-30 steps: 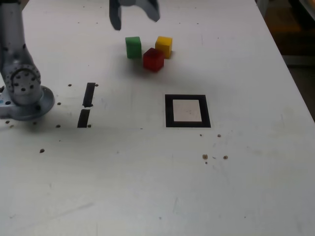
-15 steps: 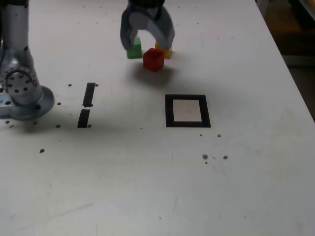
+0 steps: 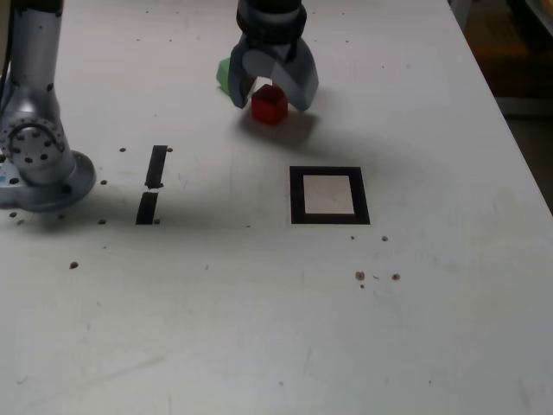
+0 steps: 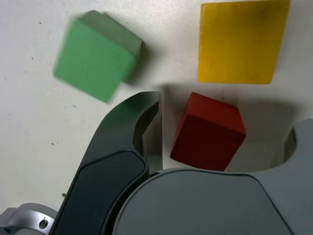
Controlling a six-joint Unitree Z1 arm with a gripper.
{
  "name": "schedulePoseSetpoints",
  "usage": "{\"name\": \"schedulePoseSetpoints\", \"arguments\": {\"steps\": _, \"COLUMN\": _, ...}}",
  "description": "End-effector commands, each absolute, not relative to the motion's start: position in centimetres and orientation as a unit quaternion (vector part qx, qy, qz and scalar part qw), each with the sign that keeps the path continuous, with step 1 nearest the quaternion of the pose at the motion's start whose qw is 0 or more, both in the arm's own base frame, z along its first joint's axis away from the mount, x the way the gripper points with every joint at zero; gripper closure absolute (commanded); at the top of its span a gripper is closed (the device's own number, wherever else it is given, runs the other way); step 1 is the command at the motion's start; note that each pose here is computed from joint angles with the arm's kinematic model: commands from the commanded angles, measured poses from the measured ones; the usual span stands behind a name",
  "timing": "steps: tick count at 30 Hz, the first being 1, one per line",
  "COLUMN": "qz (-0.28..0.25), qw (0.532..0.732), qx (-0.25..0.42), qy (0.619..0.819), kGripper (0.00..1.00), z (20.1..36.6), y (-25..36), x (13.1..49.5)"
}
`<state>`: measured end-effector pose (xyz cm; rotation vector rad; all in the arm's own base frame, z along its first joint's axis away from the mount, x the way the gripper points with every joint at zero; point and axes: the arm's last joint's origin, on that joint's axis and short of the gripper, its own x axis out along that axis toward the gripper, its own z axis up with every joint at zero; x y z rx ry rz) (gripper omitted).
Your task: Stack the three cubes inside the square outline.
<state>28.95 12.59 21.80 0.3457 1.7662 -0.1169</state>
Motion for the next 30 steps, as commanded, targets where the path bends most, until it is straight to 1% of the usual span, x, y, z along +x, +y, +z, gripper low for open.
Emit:
{"name": "schedulePoseSetpoints", "arguments": {"steps": 1, "qz": -0.052, "qw": 0.62, "qx": 0.151, "qy": 0.769, "kGripper": 0.17, "z": 21.83, "y": 12.48, "x": 28.75}}
{"name": "schedulePoseSetpoints", "arguments": {"steps": 7, "qz": -0.053, "qw": 0.622, "qx": 0.149, "qy": 0.767, "kGripper": 0.17, "z": 21.76, "y": 12.27, "x": 28.34}}
{"name": "schedulePoseSetpoints", "arguments": {"steps": 9, "qz": -0.053, "qw": 0.621, "qx": 0.149, "qy": 0.768, "kGripper": 0.21, "z": 21.73, "y": 12.26, "x": 28.34}}
{"name": "schedulePoseSetpoints", "arguments": {"steps": 10, "qz": -0.053, "qw": 0.621, "qx": 0.149, "qy": 0.767, "kGripper": 0.26, "z": 21.7, "y": 12.27, "x": 28.36}}
{"name": "schedulePoseSetpoints", "arguments": {"steps": 14, "qz": -0.053, "qw": 0.631, "qx": 0.151, "qy": 0.759, "kGripper": 0.51, "z": 21.69, "y": 12.23, "x": 28.51}}
{"name": "schedulePoseSetpoints", "arguments": {"steps": 16, "qz": -0.054, "qw": 0.636, "qx": 0.152, "qy": 0.754, "kGripper": 0.61, "z": 21.62, "y": 12.2, "x": 28.59}}
{"name": "schedulePoseSetpoints", "arguments": {"steps": 23, "qz": -0.071, "qw": 0.64, "qx": 0.149, "qy": 0.75, "kGripper": 0.77, "z": 21.33, "y": 12.14, "x": 28.85}}
{"name": "schedulePoseSetpoints", "arguments": {"steps": 27, "qz": -0.074, "qw": 0.642, "qx": 0.147, "qy": 0.749, "kGripper": 0.83, "z": 21.57, "y": 12.04, "x": 28.69}}
{"name": "schedulePoseSetpoints", "arguments": {"steps": 30, "qz": -0.073, "qw": 0.644, "qx": 0.148, "qy": 0.747, "kGripper": 0.87, "z": 22.06, "y": 11.9, "x": 28.33}}
